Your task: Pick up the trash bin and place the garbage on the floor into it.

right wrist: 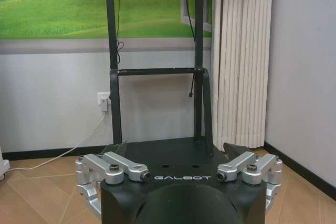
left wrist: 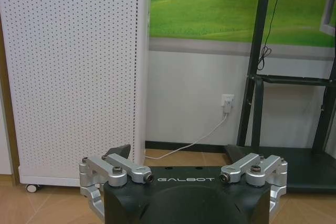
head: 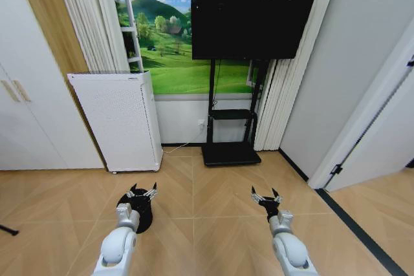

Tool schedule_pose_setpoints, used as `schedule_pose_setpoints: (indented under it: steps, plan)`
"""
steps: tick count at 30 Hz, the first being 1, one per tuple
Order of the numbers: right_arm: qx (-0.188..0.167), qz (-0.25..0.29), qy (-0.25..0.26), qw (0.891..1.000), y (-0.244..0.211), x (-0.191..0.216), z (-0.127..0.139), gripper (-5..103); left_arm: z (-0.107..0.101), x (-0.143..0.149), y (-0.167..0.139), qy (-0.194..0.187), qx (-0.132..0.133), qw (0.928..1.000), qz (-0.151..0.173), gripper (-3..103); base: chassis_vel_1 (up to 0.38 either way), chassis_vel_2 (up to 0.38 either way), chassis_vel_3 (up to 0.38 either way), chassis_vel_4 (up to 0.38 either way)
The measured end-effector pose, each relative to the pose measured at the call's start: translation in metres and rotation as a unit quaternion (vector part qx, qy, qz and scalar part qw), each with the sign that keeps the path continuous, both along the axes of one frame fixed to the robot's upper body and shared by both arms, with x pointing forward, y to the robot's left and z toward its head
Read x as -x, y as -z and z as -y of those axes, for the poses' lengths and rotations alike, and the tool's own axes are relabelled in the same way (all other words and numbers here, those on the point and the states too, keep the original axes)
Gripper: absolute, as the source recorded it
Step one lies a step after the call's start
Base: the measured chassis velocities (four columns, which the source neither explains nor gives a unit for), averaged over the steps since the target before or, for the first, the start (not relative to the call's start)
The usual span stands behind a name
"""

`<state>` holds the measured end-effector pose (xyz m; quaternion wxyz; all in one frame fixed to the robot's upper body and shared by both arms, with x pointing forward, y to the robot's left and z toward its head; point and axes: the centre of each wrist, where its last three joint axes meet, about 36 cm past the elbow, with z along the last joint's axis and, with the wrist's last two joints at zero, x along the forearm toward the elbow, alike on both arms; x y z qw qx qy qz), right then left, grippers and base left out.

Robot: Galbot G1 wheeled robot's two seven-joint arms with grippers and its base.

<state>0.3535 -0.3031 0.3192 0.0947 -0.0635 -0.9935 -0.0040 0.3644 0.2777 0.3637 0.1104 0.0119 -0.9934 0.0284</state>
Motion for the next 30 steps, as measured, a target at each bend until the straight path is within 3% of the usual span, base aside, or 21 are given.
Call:
schedule_pose_setpoints:
  steps: [30]
  plan:
    - [-0.005,-0.005,0.000,1.000,0.0013,0.0016,0.0028,100,0.0005,-0.0004,-0.0012,0.000,0.001,1.0000,0.000,100,0.000,0.000,0.000,0.000]
